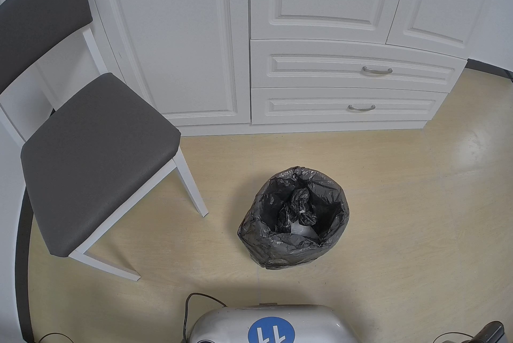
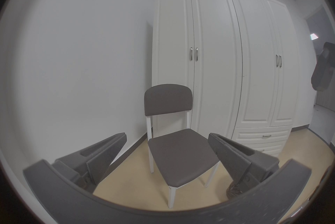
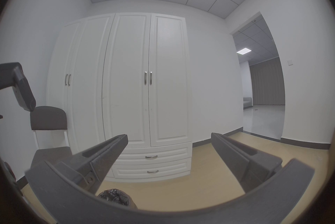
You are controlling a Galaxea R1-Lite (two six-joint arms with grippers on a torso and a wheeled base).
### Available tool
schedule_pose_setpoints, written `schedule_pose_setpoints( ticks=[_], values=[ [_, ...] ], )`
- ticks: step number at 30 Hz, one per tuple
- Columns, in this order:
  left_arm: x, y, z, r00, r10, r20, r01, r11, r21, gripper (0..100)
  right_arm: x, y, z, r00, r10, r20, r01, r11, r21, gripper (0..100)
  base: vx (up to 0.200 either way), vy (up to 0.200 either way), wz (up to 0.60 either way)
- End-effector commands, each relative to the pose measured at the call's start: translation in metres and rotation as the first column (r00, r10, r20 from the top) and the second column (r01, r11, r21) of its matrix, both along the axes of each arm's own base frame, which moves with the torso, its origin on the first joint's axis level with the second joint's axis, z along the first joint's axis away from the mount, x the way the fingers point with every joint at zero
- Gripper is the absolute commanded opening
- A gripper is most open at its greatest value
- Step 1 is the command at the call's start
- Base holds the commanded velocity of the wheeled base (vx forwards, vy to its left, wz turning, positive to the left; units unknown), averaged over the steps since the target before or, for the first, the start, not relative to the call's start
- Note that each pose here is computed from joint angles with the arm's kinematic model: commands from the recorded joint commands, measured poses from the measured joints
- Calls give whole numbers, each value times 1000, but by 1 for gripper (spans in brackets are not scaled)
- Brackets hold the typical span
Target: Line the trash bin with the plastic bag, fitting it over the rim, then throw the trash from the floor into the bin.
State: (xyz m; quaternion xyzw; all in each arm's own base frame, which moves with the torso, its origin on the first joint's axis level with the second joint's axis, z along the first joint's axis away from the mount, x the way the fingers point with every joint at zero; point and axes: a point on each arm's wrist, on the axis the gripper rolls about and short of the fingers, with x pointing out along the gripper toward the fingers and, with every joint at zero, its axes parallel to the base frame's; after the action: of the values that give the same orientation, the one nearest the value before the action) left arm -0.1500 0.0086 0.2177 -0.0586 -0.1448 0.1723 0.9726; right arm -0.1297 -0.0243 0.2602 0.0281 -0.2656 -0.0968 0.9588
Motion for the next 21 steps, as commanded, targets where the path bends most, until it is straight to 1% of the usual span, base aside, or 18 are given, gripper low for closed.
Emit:
schedule_pose_setpoints(
  ticks=[1,2,3,4,5,7,9,12,16,18,19,20,21],
  values=[
    [6,0,-3,999,-22,-25,22,1000,4,100,-4,2,-2,1000,-17,16,16,1000,13,100,0,0,0],
    [6,0,-3,999,-22,-25,22,1000,4,100,-4,2,-2,1000,-17,16,16,1000,13,100,0,0,0],
    [7,-1,-4,998,-50,-27,50,999,11,100,-5,5,-2,999,-32,20,32,999,31,100,0,0,0],
    [7,-1,-4,998,-50,-27,50,999,11,100,-5,5,-2,999,-32,20,32,999,31,100,0,0,0],
    [8,-2,-5,996,-82,-32,83,996,20,100,-4,8,-4,998,-56,15,56,998,41,100,0,0,0],
    [9,-2,-5,996,-87,-36,88,996,22,100,-5,9,-6,997,-72,14,72,996,44,100,0,0,0],
    [16,-3,-12,995,-90,-53,92,996,22,100,-3,12,-13,996,-93,3,92,995,39,100,0,0,0],
    [21,-3,-17,995,-83,-48,83,996,17,100,-2,13,-16,996,-92,-2,92,995,35,100,0,0,0],
    [31,-3,-18,996,-91,9,91,996,-1,100,7,16,-28,997,-62,-36,62,998,11,100,0,0,0],
    [36,-3,-20,996,-89,17,89,996,1,100,13,17,-38,997,-51,-60,51,999,0,100,0,0,0],
    [36,-3,-20,996,-89,17,89,996,1,100,13,17,-38,997,-51,-60,51,999,0,100,0,0,0],
    [43,-3,-23,996,-88,28,88,996,10,100,21,18,-49,995,-43,-94,42,999,-9,100,0,0,0],
    [45,-3,-24,996,-88,34,88,996,10,100,25,18,-53,994,-40,-106,39,999,-11,100,0,0,0]
  ],
)
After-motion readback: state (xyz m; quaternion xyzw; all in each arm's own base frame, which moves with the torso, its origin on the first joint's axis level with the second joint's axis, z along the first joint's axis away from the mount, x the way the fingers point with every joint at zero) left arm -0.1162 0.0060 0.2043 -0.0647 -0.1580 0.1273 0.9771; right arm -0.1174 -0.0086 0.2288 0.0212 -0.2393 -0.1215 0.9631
